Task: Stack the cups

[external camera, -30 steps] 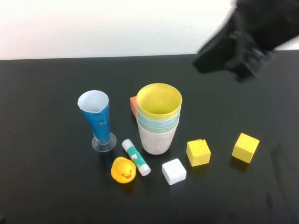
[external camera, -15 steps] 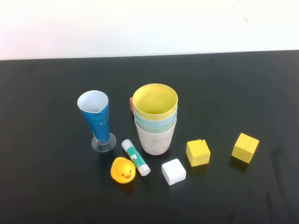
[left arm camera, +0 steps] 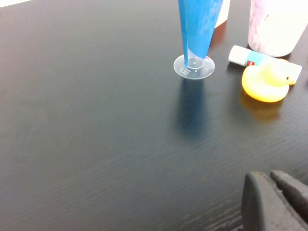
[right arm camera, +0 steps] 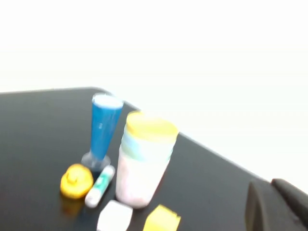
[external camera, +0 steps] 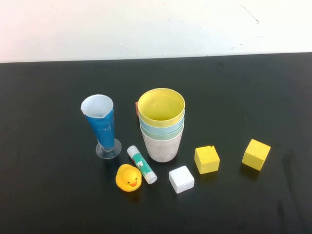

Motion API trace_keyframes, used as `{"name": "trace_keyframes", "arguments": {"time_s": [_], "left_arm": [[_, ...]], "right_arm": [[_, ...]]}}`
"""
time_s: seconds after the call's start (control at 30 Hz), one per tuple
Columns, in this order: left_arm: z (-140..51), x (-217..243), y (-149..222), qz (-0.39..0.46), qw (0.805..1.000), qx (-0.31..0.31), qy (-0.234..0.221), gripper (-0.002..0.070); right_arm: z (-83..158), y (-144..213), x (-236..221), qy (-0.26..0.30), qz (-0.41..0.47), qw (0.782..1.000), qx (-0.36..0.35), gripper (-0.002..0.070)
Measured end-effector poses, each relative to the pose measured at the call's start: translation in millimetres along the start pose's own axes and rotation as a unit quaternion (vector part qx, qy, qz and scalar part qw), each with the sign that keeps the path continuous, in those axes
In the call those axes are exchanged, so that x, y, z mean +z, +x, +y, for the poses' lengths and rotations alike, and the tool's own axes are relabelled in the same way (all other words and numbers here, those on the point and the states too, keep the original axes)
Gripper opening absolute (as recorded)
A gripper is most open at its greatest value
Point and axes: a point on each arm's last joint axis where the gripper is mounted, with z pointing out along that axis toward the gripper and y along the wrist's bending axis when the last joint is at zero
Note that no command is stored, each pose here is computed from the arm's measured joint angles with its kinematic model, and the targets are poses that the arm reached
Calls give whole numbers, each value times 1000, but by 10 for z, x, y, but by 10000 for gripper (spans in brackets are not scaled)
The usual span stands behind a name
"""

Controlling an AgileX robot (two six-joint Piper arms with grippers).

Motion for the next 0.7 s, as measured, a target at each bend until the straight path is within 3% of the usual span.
{"name": "trace_keyframes", "arguments": {"time_s": [0.17, 0.4, 0.5, 0.7], "left_arm": [[0, 0, 0, 0, 1000, 0, 0, -1], [0, 0, 0, 0, 1000, 0, 0, -2], [0, 0, 0, 0, 1000, 0, 0, -1], [0, 0, 0, 0, 1000, 0, 0, -2]], "right_arm": [[28, 267, 73, 11, 25, 1000, 11, -1], [-34, 872, 129, 130, 18, 991, -2, -1], [11, 1121, 88, 144, 31, 989, -5, -1], [-56, 1143, -15, 218, 28, 975, -18, -1]]}}
